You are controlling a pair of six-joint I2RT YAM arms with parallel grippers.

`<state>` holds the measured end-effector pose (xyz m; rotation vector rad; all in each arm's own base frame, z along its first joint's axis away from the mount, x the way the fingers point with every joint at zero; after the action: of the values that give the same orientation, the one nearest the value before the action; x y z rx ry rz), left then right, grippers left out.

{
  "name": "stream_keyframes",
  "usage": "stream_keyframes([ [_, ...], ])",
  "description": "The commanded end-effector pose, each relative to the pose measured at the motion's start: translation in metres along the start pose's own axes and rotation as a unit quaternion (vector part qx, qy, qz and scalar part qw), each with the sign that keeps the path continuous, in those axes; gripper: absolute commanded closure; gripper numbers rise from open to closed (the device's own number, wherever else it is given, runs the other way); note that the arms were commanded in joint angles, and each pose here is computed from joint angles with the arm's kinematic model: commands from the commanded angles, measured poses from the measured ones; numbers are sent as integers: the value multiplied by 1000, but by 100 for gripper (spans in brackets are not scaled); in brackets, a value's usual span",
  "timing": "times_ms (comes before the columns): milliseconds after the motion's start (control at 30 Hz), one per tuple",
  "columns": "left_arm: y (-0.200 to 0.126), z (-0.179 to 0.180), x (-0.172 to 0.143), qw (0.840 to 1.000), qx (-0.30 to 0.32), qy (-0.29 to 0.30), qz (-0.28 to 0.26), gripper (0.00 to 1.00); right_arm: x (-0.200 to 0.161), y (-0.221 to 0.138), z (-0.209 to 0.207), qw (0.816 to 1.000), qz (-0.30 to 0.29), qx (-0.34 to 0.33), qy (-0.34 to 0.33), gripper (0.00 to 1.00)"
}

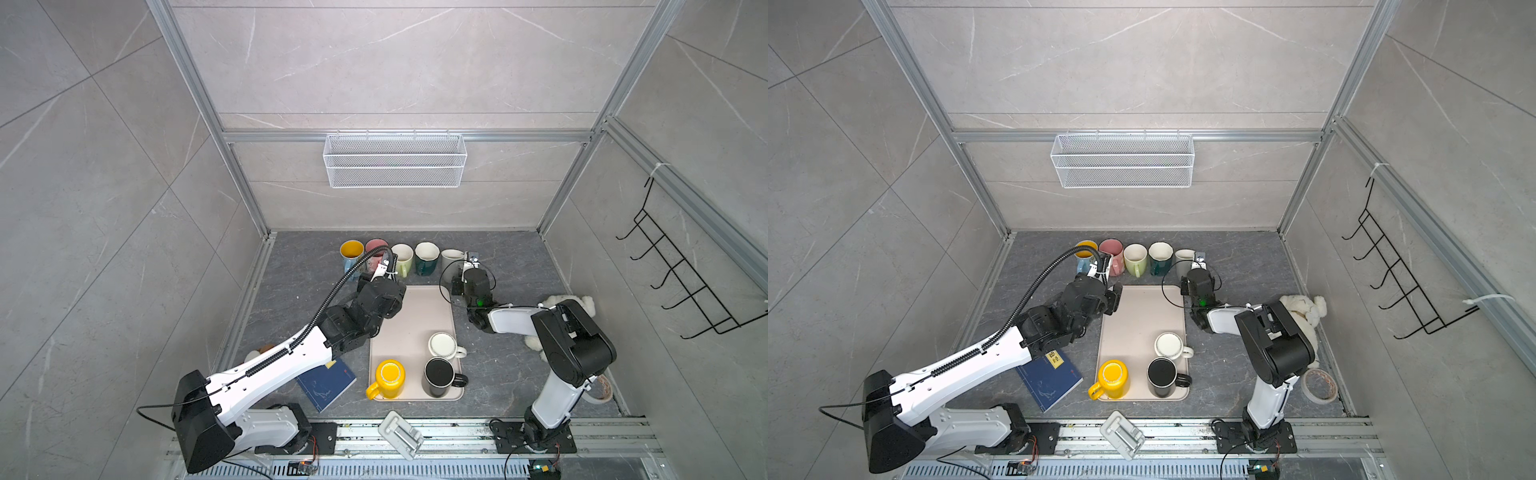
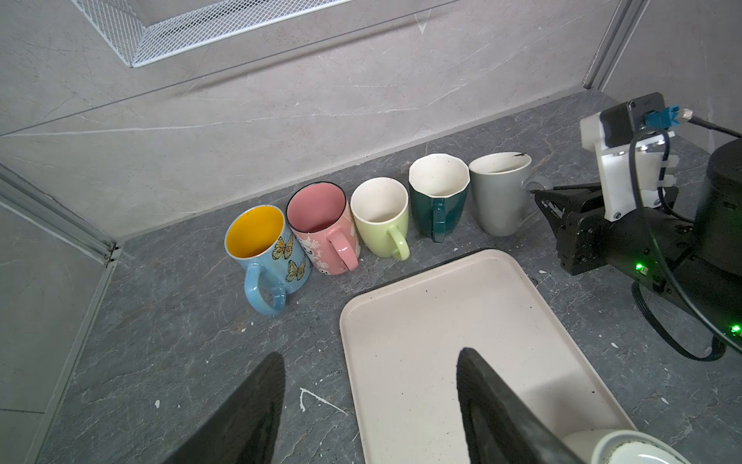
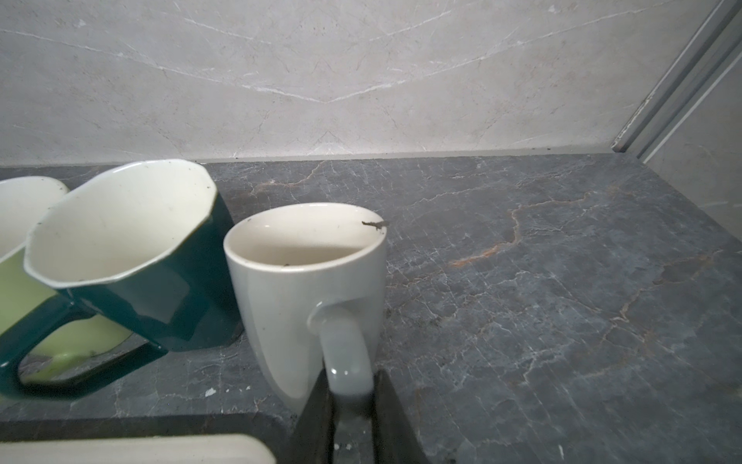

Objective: Turn the mug right side up
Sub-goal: Place the mug at the top-center of the table.

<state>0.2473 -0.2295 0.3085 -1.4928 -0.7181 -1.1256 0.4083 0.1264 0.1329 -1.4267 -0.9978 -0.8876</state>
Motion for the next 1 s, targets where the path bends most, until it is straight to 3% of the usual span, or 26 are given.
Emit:
stream_keyframes([
  [0,-1,-1,9,1000,-6,-6,-19,30,3,-10,-3,1000,1,-9,6,79],
  [967,-5,5,-5,1000,-8,-13,-16,30,-13,-10,4,998,66,13,19,71],
])
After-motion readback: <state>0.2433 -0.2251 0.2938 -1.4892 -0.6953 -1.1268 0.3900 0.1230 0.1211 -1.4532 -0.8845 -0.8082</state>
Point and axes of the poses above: each gripper's point midway between its finger pads, its own y axis out along the fingers, its own z axis along the line the jaws close on, x = y × z, the point moved 6 cm from there along -y, back along the fingers, and after that the axes turned 6 degrees about -y, right-handed, at the moved point
